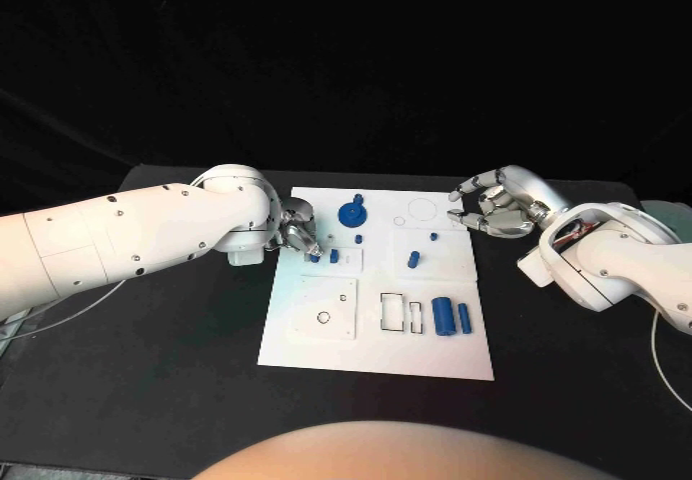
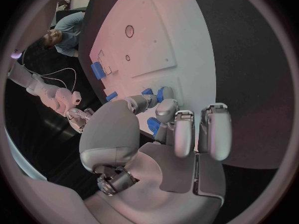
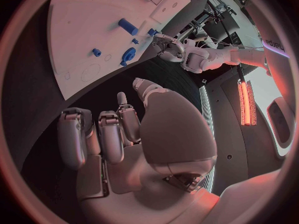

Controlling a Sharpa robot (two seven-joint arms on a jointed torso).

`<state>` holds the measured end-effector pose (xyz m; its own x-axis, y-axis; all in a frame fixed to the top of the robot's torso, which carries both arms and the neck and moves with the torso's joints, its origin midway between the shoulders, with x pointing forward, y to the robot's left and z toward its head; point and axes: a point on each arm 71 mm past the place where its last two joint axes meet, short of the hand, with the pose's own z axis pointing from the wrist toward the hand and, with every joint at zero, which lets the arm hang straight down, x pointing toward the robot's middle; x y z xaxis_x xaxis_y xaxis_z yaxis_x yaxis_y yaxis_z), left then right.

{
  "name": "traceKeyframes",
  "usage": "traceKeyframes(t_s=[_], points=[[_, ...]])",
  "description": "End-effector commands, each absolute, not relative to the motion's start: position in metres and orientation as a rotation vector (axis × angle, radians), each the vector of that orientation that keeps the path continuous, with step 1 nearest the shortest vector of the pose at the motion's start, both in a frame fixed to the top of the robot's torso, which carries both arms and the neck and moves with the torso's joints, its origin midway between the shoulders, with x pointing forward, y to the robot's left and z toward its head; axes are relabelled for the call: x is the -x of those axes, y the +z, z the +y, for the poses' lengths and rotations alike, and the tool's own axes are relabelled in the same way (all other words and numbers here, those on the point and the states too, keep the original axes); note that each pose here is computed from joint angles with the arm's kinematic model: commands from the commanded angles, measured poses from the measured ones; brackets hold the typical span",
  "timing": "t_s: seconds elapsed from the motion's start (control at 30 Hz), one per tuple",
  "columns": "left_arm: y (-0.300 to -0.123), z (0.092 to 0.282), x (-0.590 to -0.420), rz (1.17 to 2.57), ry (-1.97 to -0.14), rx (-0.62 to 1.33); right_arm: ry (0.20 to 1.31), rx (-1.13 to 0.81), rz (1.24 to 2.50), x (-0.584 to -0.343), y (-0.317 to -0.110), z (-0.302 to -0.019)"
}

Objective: Assemble the parts on the task board

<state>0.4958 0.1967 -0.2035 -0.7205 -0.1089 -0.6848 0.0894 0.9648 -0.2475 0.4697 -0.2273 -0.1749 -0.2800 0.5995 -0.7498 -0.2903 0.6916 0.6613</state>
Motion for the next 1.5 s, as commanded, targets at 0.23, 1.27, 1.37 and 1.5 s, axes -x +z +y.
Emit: traceKeyframes(t_s=[0.23,1.27,1.37,1.5], points=[[-0.213,0.194,-0.489,2.444,-0.318,-0.056,0.883,-0.237,1.649,-0.469,-0.175,-0.227],[-0.214,0.198,-0.495,2.425,-0.308,-0.011,0.881,-0.235,1.647,-0.469,-0.175,-0.227],[-0.214,0.198,-0.495,2.435,-0.307,-0.017,0.88,-0.235,1.647,-0.469,-0.175,-0.227],[-0.215,0.197,-0.495,2.442,-0.304,-0.02,0.88,-0.235,1.648,-0.468,-0.175,-0.228]])
